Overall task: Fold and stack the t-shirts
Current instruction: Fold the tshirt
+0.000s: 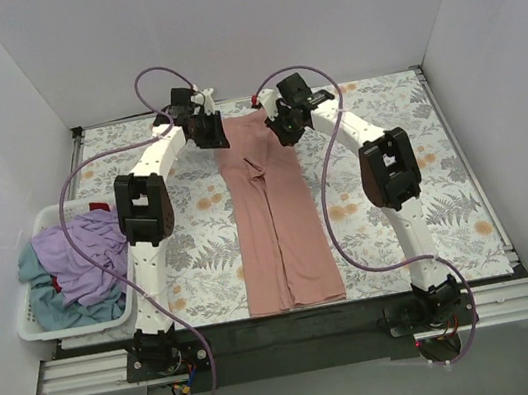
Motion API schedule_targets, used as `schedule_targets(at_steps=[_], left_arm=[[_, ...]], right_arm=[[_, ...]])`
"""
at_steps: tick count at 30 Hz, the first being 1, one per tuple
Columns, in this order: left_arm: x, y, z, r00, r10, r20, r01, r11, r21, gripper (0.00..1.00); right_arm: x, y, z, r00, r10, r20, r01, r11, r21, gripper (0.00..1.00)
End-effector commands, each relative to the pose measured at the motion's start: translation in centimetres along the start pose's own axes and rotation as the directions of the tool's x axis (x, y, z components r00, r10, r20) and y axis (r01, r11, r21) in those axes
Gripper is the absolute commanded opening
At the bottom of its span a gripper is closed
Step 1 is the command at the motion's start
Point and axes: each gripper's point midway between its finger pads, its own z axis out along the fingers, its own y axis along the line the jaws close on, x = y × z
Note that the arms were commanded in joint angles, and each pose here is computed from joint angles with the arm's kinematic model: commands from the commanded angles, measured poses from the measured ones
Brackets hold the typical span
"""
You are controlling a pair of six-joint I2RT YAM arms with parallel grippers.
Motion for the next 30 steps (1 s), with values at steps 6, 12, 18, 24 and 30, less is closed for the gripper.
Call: schedule_targets(at_steps=[6,12,18,24,30], left_arm=[[5.6,2.4,3.2,0.985,-0.049,-0.168,0.028,0.992,-0.123,0.12],[5.7,3.8,5.6,0.986,-0.027,-0.163,0.001,0.987,-0.159,0.09],[3.4,4.8,8.0,0.997,0.033,-0.069,-0.043,0.987,-0.155,0.08],[0.2,5.0,9.1,0.992,0.116,0.054,-0.107,0.983,-0.152,0.1],[-1.4,4.8,9.2,0.985,0.136,0.105,-0.121,0.982,-0.143,0.13]], right_arm=[[3.9,-1.4,4.5,0.991,0.058,-0.118,-0.045,0.993,0.111,0.01],[5.8,-3.7,5.4,0.981,0.122,-0.151,-0.086,0.97,0.226,0.01],[6.2,-7.0,5.6,0.977,0.165,-0.135,-0.11,0.933,0.343,0.01],[5.4,-9.8,5.5,0.983,0.161,-0.091,-0.109,0.902,0.417,0.01],[3.5,-11.8,5.0,0.994,0.101,-0.033,-0.076,0.89,0.45,0.01]])
